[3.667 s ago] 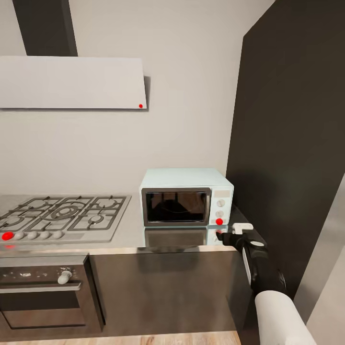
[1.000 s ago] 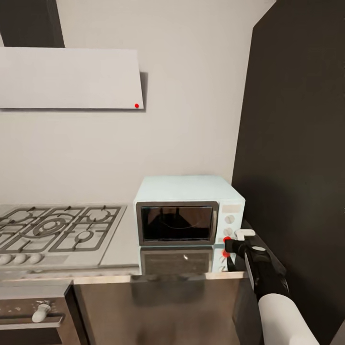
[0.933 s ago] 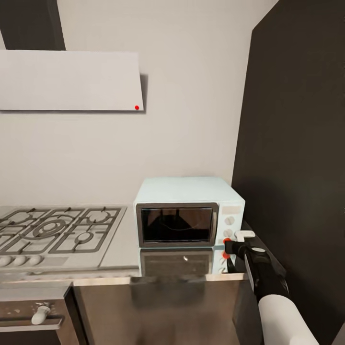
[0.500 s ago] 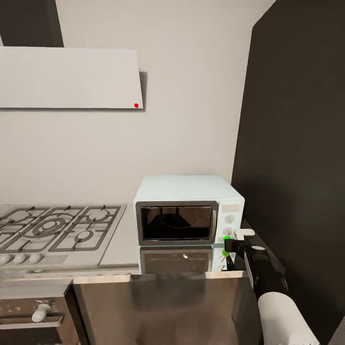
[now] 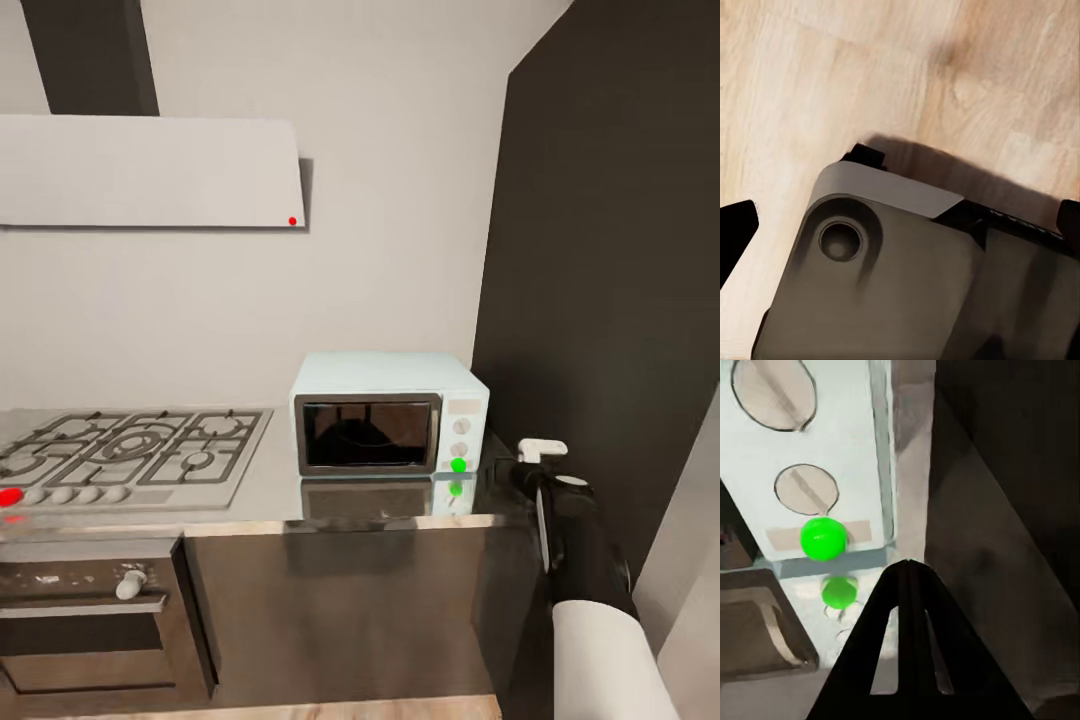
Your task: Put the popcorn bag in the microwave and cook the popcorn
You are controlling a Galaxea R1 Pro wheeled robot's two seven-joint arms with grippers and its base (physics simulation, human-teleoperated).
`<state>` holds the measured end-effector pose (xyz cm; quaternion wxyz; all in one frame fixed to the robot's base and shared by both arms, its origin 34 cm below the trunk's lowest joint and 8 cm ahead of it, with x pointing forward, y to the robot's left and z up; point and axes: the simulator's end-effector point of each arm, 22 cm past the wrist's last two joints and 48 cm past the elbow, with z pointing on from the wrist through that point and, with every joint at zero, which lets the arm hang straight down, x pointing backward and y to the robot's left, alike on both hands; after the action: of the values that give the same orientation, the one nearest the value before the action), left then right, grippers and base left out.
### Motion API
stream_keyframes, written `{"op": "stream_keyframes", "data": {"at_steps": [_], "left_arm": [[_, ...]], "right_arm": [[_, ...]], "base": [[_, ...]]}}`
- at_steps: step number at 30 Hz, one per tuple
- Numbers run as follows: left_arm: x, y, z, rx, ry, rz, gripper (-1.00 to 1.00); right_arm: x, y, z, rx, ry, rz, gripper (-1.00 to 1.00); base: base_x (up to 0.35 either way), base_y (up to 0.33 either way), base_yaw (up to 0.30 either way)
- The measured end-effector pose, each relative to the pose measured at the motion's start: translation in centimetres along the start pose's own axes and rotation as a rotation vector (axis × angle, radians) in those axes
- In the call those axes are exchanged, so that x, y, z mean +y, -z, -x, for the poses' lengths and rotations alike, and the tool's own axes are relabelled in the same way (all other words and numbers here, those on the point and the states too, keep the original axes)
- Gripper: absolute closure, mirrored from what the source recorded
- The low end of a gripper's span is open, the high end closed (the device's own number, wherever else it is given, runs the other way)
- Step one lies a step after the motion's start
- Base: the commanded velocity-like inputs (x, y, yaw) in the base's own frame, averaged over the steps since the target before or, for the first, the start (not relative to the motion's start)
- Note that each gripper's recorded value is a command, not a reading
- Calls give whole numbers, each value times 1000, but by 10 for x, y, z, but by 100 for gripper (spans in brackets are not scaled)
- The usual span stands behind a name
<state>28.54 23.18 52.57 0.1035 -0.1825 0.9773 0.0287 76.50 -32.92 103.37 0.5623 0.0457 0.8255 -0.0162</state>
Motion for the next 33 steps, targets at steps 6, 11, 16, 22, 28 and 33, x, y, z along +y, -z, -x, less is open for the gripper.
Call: {"op": "stream_keyframes", "data": {"at_steps": [6, 11, 16, 22, 28, 33], "left_arm": [[0, 0, 0, 0, 0, -1, -100], [0, 0, -1, 1, 0, 0, -100], [-2, 0, -1, 3, -2, -5, -100], [-4, 0, -2, 4, -4, -13, -100], [-3, 0, -2, 5, -5, -13, -100], [0, 0, -1, 3, -4, -10, -100]], "right_arm": [[-18, 29, -40, 73, -25, -48, 100], [-2, 29, -334, 494, 108, 51, 100], [14, 121, -534, 738, 149, 129, 100], [-3, 209, -613, 841, 154, 103, 100], [-13, 227, -626, 875, 162, 95, 100], [-15, 238, -634, 898, 169, 98, 100]], "base": [[-346, 0, 0], [-346, 0, 0], [-346, 0, 0], [-300, 0, 0], [-61, 0, 0], [-1, 0, 0]]}}
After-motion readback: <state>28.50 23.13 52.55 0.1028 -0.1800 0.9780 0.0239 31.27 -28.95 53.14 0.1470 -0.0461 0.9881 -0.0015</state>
